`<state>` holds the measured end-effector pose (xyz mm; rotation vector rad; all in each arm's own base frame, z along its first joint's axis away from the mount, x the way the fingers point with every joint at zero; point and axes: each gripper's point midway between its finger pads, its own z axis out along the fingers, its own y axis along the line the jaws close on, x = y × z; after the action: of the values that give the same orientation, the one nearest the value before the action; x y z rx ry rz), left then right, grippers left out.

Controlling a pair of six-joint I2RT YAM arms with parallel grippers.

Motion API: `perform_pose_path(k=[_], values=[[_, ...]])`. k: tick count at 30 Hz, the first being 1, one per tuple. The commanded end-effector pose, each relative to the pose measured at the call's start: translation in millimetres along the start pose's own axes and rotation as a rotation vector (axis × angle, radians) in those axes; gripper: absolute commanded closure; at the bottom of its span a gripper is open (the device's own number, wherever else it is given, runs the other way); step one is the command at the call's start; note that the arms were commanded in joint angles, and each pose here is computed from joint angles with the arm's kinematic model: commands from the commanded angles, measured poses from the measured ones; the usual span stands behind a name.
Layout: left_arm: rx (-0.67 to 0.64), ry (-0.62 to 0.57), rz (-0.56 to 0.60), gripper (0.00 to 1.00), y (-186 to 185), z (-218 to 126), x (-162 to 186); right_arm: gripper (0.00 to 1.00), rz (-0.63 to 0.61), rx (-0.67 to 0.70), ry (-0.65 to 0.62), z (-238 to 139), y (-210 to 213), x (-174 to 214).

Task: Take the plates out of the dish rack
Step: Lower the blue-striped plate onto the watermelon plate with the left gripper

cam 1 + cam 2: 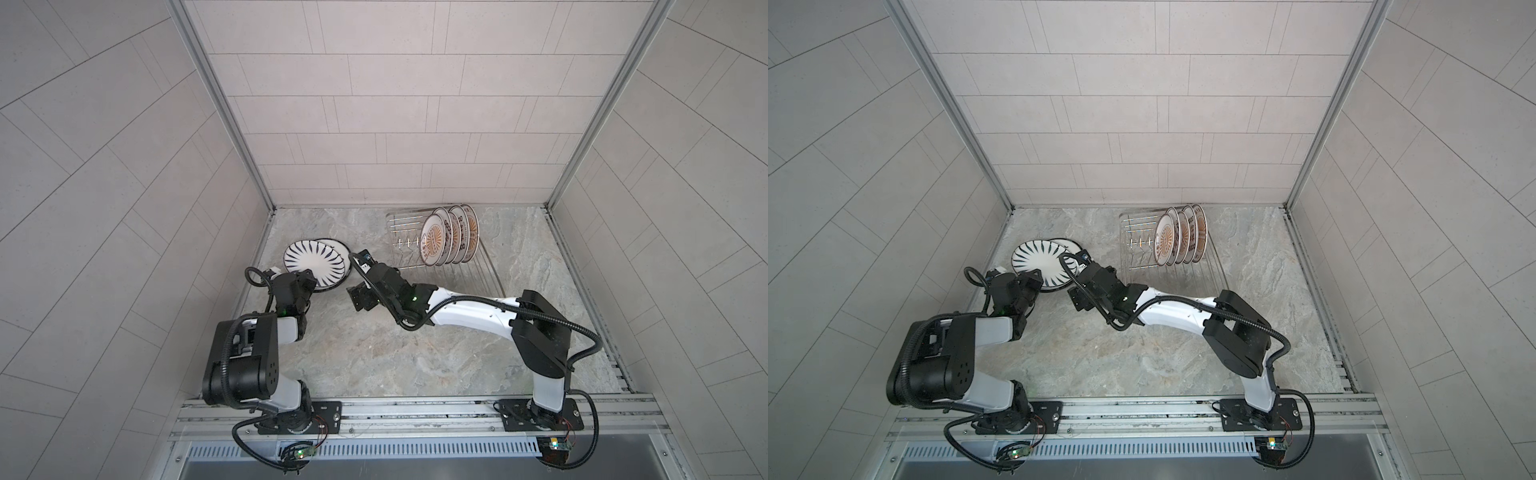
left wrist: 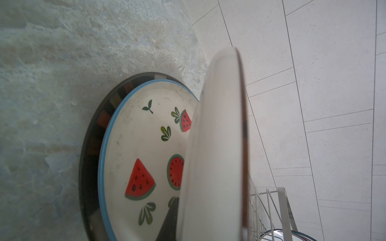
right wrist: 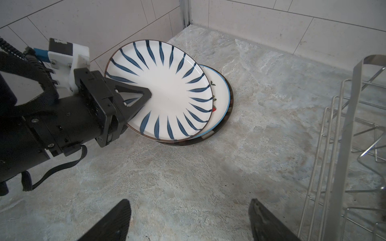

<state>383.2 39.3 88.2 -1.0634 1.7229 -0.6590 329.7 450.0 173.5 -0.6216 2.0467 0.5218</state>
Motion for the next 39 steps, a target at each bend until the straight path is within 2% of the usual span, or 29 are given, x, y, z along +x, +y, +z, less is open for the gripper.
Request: perform_pose_path(k=[1, 4, 9, 15, 25, 39], values=[[0.149, -0.101, 0.038, 0.8, -46, -3, -29, 0.1, 0.008, 0.026, 0.009, 2, -4, 3], [0.138, -0.069, 0.038, 0.7, -42, 1, -23, 0.11, 0.009, 0.038, 0.014, 2, -5, 5], [0.1, -0.061, 0.043, 0.68, -27, 7, -18, 0.11, -0.003, 0.092, 0.026, -7, -8, 5], [0.033, -0.099, 0.075, 0.59, -10, 3, -20, 0.12, -0.015, 0.11, 0.016, -14, -10, 4], [-0.035, -0.16, 0.125, 0.56, -2, -14, -31, 0.12, -0.019, 0.132, 0.014, -15, -14, 5], [-0.074, -0.181, 0.125, 0.58, 18, -14, -27, 0.12, -0.013, 0.14, 0.008, -18, -15, 3]])
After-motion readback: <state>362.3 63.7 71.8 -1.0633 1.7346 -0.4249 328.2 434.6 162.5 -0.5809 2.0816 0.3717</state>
